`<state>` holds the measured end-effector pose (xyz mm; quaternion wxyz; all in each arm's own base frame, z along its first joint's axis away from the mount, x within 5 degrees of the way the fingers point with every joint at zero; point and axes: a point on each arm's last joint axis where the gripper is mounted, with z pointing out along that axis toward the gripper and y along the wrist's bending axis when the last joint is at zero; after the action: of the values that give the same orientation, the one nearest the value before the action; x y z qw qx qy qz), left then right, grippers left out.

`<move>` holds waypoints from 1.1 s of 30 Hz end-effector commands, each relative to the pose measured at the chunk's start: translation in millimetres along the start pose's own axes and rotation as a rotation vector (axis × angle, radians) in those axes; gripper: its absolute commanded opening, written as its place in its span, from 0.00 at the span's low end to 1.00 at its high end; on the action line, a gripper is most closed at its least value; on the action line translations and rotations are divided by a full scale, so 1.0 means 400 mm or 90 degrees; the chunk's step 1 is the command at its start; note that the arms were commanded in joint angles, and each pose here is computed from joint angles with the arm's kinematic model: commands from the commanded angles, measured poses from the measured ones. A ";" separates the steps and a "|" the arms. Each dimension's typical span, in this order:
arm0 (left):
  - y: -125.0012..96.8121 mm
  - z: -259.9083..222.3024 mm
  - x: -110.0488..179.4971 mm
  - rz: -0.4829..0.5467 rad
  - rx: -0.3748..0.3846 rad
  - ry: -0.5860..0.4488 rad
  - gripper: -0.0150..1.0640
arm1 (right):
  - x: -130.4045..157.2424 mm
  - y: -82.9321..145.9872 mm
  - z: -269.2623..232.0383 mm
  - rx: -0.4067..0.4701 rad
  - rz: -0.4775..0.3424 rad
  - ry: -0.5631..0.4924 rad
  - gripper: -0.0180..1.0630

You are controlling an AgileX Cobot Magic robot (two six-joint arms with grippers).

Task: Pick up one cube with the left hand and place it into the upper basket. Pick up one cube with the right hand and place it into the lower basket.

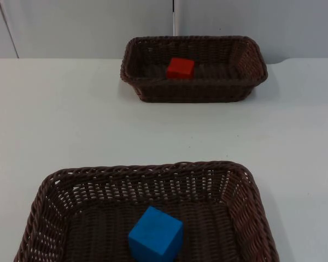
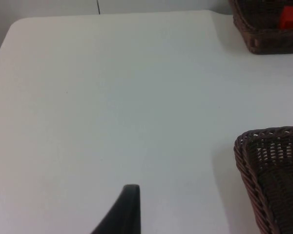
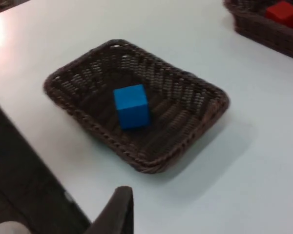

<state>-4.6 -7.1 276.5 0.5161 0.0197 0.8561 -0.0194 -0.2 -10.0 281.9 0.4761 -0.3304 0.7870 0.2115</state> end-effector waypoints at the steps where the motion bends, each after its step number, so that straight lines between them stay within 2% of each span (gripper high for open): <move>1: 0.000 0.002 0.004 -0.005 -0.002 0.002 0.99 | 0.003 0.002 0.001 0.018 0.012 -0.001 0.99; 13: 0.000 0.002 0.004 -0.005 -0.002 0.002 0.99 | 0.004 0.006 -0.001 0.147 0.078 -0.004 0.99; 22: 0.000 0.002 0.004 -0.005 -0.002 0.002 0.99 | 0.005 0.011 -0.003 0.266 0.139 -0.007 0.99; 33: 0.000 0.002 0.004 -0.005 -0.002 0.002 0.99 | 0.006 0.015 -0.004 0.364 0.190 -0.009 0.99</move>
<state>-4.6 -7.1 276.5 0.5161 0.0197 0.8561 -0.0194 -6.2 -7.8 281.8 0.5183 -0.0671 0.8510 0.0526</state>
